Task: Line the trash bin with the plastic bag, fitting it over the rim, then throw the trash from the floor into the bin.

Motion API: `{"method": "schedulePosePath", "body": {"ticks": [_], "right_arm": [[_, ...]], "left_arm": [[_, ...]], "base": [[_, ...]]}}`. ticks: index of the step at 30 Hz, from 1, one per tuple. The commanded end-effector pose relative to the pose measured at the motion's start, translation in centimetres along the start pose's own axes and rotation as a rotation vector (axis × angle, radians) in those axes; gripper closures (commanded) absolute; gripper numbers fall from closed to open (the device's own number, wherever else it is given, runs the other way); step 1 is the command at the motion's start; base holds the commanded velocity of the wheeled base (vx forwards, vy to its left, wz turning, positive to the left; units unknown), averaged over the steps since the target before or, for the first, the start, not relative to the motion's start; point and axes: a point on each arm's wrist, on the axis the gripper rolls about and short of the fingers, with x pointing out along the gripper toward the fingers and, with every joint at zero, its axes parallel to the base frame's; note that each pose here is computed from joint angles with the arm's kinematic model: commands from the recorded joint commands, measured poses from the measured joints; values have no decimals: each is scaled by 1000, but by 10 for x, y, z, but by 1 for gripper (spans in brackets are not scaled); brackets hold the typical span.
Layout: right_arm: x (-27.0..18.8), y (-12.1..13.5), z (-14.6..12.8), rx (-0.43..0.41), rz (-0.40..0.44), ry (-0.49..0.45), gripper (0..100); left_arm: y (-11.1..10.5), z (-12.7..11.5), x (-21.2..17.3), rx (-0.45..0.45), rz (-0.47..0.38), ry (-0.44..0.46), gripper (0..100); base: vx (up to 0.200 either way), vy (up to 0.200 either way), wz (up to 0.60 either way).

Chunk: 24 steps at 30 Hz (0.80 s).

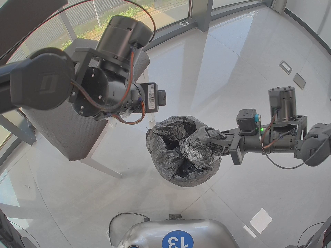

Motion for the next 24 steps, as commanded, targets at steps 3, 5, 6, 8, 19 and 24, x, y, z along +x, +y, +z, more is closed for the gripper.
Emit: {"method": "schedulePosePath", "body": {"ticks": [3,5,6,8,19,24], "right_arm": [[49,-18,-15,53,13,50,100],[58,-22,-19,65,12,59,100],[61,-24,-22,70,10,65,100],[68,-30,-30,81,5,85,100],[91,-45,-65,133,-2,165,100],[106,-51,-67,135,-1,165,100]], "left_arm": [[14,7,-2,-27,26,-20,0],[16,7,-2,-30,32,-21,0],[17,8,-2,-31,33,-21,0],[19,7,-4,-32,36,-20,0],[28,3,-4,-33,57,-7,0],[29,2,-4,-32,60,-3,0]], "base": [[0,0,0],[0,0,0],[0,0,0],[0,0,0],[0,0,0],[0,0,0]]}}
